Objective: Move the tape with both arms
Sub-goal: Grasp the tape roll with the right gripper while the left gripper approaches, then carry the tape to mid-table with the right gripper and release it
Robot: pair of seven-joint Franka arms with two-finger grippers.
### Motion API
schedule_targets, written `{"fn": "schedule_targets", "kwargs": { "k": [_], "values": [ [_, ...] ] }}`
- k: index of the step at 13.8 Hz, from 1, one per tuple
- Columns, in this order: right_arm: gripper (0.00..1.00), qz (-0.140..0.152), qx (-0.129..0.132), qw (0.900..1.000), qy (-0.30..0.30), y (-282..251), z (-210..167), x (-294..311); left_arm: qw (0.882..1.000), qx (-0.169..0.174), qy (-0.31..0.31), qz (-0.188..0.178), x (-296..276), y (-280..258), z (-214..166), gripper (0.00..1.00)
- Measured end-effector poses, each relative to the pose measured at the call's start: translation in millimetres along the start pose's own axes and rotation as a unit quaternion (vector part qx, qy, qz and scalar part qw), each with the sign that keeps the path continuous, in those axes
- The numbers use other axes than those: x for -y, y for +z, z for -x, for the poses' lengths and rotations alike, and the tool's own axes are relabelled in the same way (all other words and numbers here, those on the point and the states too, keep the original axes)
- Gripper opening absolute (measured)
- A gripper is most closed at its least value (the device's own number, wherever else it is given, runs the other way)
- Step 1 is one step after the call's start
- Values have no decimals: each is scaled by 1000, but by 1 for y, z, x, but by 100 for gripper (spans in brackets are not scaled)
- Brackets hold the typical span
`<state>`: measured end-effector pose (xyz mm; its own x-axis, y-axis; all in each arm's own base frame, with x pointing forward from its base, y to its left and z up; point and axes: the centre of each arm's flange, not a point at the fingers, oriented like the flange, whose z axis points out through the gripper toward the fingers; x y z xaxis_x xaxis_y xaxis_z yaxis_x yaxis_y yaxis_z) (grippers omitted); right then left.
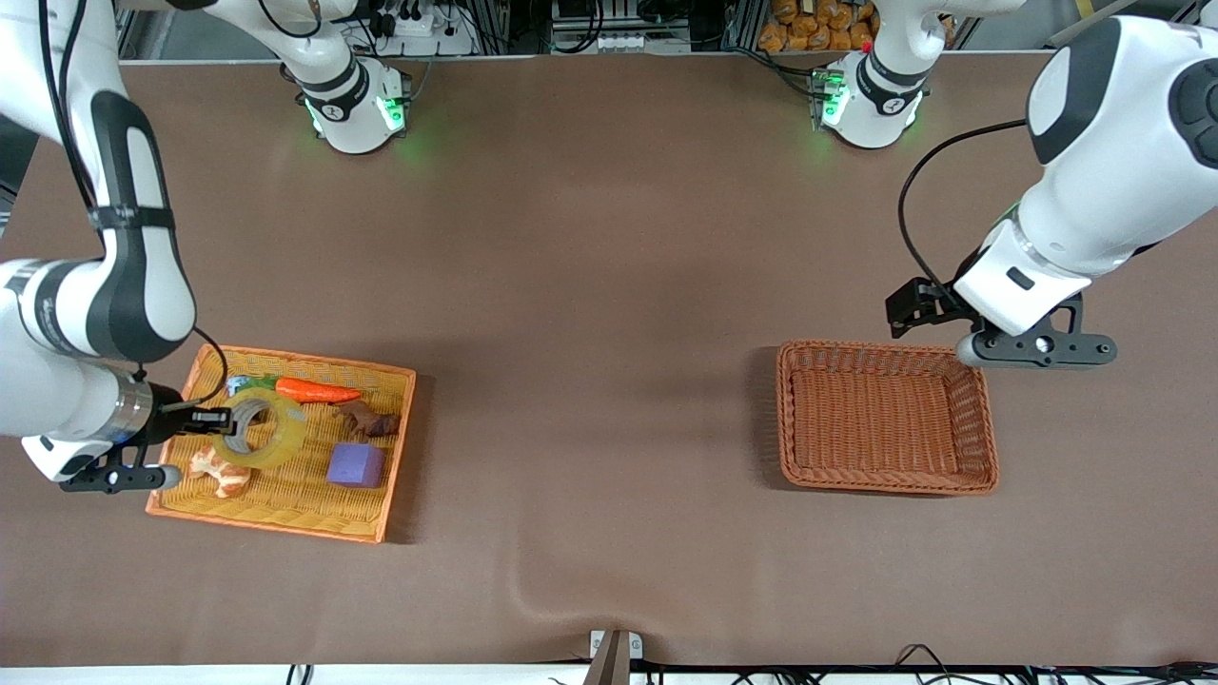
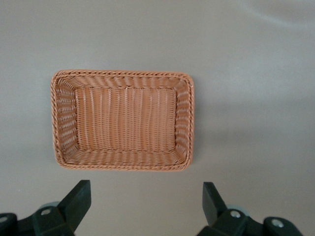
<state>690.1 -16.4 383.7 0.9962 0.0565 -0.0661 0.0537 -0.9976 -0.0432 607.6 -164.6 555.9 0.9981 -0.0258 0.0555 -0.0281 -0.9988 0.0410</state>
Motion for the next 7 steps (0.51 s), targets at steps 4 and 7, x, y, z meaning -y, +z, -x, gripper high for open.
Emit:
{"fn": "schedule_targets", "kwargs": {
  "k": [4, 7],
  "values": [
    [22, -6, 3, 998, -55, -15, 7, 109, 1000, -5, -11, 3, -16, 9, -3, 100],
    [22, -23, 23, 999, 1, -4, 20, 182, 1000, -6, -16, 4, -16, 12, -6, 100]
  ]
}}
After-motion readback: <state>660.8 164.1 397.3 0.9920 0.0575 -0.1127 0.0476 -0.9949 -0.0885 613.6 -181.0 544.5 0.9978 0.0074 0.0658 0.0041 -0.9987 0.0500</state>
